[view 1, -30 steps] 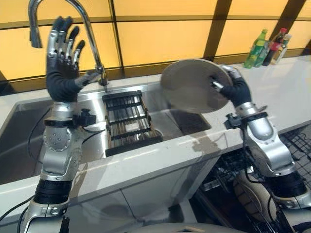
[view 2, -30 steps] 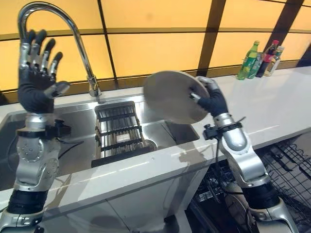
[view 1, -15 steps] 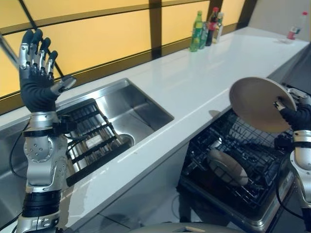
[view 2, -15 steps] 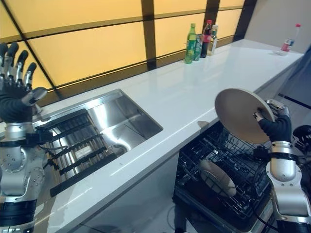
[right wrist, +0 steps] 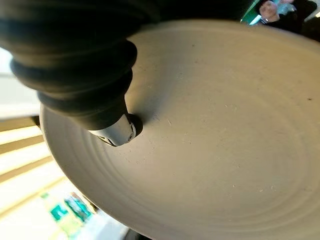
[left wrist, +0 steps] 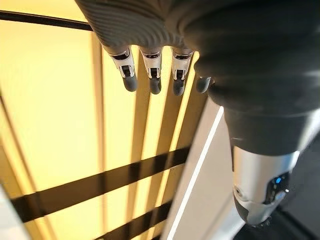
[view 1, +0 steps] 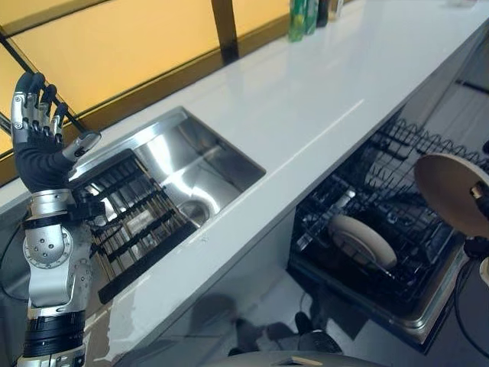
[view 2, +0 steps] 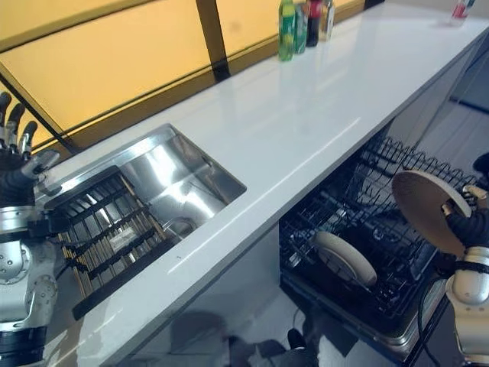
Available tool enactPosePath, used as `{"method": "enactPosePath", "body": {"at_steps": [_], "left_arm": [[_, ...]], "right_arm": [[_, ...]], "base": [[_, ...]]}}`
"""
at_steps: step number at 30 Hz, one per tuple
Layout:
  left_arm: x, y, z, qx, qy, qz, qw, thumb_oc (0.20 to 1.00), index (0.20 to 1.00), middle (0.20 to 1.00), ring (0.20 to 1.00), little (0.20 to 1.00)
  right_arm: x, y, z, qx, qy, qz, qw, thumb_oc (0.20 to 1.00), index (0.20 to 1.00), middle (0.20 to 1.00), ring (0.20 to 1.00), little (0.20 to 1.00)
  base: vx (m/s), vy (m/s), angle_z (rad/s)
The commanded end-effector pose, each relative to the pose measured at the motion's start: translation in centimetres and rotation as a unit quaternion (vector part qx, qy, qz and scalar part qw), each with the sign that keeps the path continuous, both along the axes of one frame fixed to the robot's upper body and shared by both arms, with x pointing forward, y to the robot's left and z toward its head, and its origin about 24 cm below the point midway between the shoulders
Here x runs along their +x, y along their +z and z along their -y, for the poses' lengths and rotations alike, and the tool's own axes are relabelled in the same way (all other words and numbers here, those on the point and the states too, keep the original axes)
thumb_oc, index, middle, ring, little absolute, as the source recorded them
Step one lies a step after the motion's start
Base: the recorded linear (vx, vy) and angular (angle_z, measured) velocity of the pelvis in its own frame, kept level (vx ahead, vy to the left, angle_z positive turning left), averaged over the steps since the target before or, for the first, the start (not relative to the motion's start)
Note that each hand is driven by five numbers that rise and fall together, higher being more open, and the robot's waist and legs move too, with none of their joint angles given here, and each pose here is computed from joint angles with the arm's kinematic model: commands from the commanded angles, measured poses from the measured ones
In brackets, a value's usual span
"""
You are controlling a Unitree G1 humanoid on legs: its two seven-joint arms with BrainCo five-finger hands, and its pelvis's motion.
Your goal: Pick up plates and place into dishwasher.
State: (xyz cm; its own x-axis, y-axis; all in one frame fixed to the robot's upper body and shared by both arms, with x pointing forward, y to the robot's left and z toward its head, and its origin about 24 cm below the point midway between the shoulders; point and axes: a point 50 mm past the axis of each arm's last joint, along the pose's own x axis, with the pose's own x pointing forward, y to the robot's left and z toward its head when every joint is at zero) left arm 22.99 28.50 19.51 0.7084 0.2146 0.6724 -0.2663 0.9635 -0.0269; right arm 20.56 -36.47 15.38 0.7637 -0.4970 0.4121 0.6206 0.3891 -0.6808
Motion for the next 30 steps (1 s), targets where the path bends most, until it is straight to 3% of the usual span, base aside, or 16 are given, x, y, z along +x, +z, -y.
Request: {"method": "enactPosePath", "body": {"at_steps": [1, 11, 30], "left_arm": [[0.3, 1.7, 0.4, 0.033, 0.014, 0.046, 0.998, 1.0, 1.0, 1.0, 1.0, 1.0], [0.3, 2.3, 1.0, 0.021, 0.018, 0.076, 0.997, 1.0, 1.0, 1.0, 1.0, 1.0], [1.4, 6.1, 2.3, 0.069, 0.031, 0.122, 0.99, 1.0, 1.0, 1.0, 1.0, 1.0]], "right_arm": [[1.6, 4.5, -0.7, -0.075, 0.015, 0.093, 0.993, 0.2, 0.2, 0.2, 0.2, 0.2], [3.8, 7.3, -0.4, -0.162, -0.006, 0.092, 0.982, 0.2, 0.2, 0.2, 0.2, 0.2], [8.3, 3.4, -2.6, -0.079, 0.093, -0.01, 0.992, 0.2, 0.2, 0.2, 0.2, 0.2]], "base": [[-0.09, 0.0, -0.01], [-0.09, -0.07, 0.02], [-0.05, -0.124, 0.01]]}}
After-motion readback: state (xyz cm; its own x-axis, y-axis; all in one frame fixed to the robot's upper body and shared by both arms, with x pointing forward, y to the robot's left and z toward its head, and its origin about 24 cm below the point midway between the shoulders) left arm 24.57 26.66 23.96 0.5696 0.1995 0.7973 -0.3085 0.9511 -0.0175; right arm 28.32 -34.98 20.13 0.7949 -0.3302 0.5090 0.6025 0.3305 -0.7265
